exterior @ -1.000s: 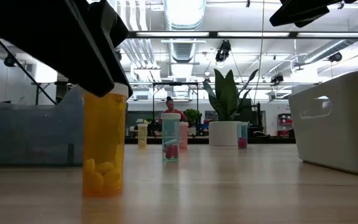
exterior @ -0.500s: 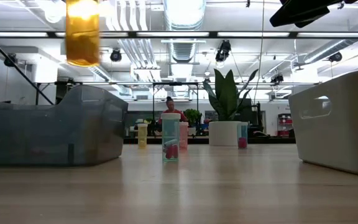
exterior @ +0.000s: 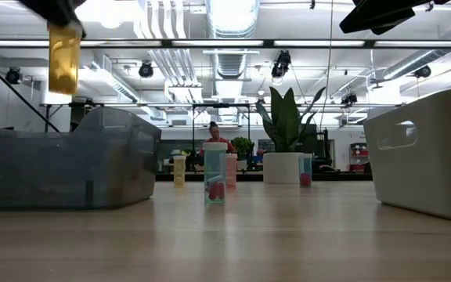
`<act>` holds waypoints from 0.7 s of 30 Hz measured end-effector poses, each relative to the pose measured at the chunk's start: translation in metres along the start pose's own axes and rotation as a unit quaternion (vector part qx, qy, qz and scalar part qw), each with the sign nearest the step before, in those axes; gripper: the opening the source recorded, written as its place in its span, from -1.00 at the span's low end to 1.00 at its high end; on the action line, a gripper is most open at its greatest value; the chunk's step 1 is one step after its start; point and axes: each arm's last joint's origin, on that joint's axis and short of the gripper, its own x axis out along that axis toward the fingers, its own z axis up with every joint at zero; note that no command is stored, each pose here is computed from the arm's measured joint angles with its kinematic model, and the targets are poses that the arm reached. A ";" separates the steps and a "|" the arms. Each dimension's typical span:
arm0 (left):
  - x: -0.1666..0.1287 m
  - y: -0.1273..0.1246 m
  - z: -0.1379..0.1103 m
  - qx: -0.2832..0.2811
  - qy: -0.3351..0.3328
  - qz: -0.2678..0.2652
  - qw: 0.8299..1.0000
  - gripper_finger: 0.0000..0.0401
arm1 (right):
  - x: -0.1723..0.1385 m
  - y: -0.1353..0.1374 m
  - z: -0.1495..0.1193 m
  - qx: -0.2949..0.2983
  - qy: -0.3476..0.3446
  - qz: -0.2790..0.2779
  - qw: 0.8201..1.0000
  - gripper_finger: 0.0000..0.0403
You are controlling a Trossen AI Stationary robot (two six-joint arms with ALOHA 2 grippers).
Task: Pick and place medicine bottles into bin by pill shape (circle, oval)
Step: Put the right orange tablet bottle into the black bin
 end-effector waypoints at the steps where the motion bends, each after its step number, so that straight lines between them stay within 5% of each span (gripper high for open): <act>1: 0.001 0.004 -0.005 -0.011 -0.001 0.009 1.000 -0.48 | 0.000 0.000 0.000 0.000 0.000 0.000 1.000 -0.34; 11: 0.036 0.025 -0.052 -0.086 -0.009 0.030 0.996 -0.48 | 0.000 0.000 0.000 -0.001 0.000 0.000 1.000 -0.34; 21: 0.059 0.031 -0.068 -0.090 -0.009 0.054 0.994 -0.48 | 0.000 0.000 0.000 -0.001 0.000 0.000 1.000 -0.34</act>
